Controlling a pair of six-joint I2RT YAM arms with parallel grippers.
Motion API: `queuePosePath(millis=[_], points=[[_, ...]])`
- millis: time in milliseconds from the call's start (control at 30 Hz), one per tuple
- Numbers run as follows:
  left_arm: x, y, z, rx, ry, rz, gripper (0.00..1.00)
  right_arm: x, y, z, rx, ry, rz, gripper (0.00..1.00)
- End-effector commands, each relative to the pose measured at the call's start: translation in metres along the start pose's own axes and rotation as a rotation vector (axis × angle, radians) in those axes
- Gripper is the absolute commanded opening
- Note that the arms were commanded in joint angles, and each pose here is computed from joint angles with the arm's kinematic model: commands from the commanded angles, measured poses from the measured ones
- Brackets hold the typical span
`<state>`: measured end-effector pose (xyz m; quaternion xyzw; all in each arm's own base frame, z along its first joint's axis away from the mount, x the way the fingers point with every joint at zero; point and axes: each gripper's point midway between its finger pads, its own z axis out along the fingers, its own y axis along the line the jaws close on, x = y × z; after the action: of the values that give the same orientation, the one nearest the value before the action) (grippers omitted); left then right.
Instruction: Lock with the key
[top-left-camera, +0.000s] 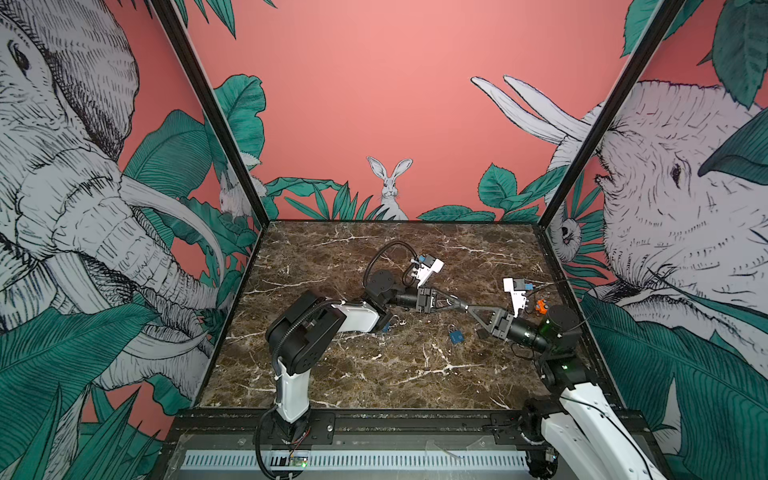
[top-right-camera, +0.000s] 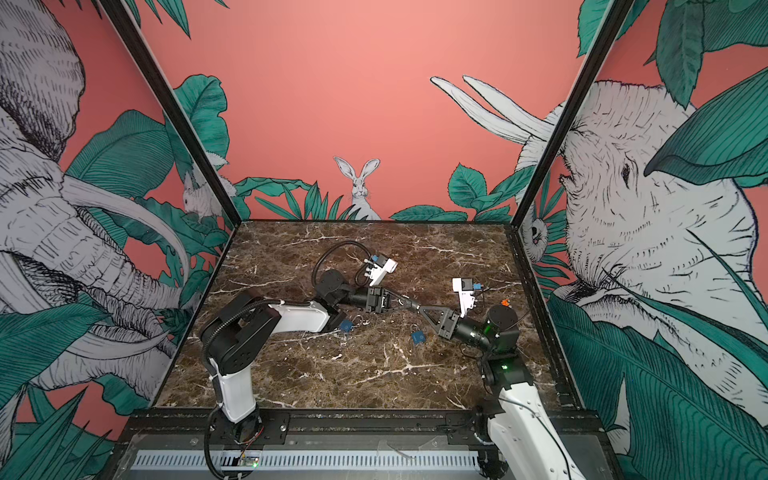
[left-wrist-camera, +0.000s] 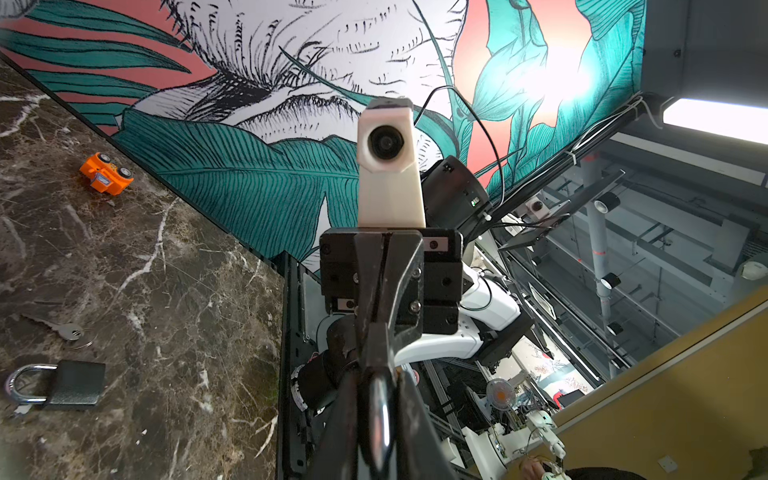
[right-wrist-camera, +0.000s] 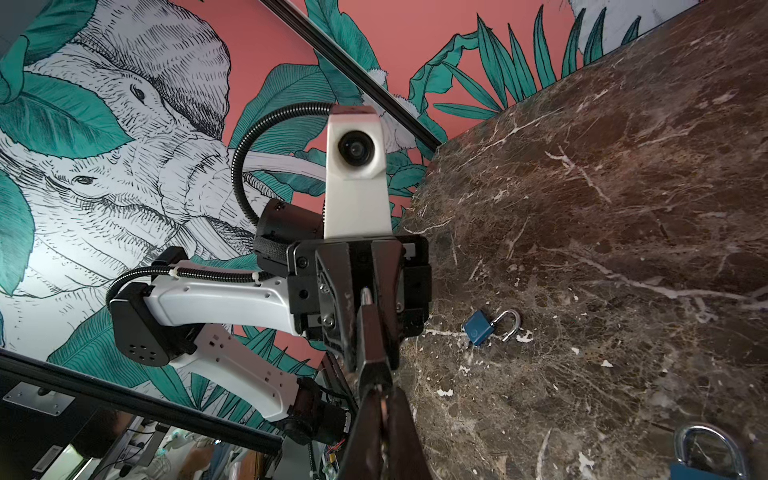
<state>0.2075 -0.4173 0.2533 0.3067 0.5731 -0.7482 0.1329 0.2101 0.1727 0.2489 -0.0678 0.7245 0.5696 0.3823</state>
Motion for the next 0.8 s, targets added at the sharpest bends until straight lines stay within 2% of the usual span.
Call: queuePosePath(millis=[0, 200, 433, 533, 600, 633, 767], points=[[-0.009, -0.006, -0.005, 0.012, -0.012, 0.055, 0.0, -0.002, 0.007, -0.003, -0.03, -0.018, -0.052, 0.0], [-0.016, 0.005, -0.021, -0.048, -0.044, 0.063, 0.0, 0.0, 0.01, -0.007, -0.056, -0.028, -0.034, 0.0], [-0.004, 0.019, -0.022, -0.105, 0.027, 0.05, 0.0, 0.005, 0.0, -0.012, 0.002, -0.042, -0.001, 0.0], [0.028, 0.055, -0.036, -0.306, 0.156, 0.0, 0.0, 0.007, -0.026, -0.016, 0.156, -0.054, 0.043, 0.0], [0.053, 0.083, -0.064, -0.601, 0.333, 0.05, 0.0, 0.007, -0.048, -0.016, 0.219, -0.095, 0.098, 0.0], [0.058, 0.09, -0.072, -0.673, 0.386, 0.054, 0.0, 0.008, -0.056, -0.015, 0.231, -0.112, 0.124, 0.0], [0.077, 0.103, -0.085, -0.704, 0.548, -0.013, 0.0, 0.012, -0.078, -0.012, 0.331, -0.139, 0.139, 0.0]])
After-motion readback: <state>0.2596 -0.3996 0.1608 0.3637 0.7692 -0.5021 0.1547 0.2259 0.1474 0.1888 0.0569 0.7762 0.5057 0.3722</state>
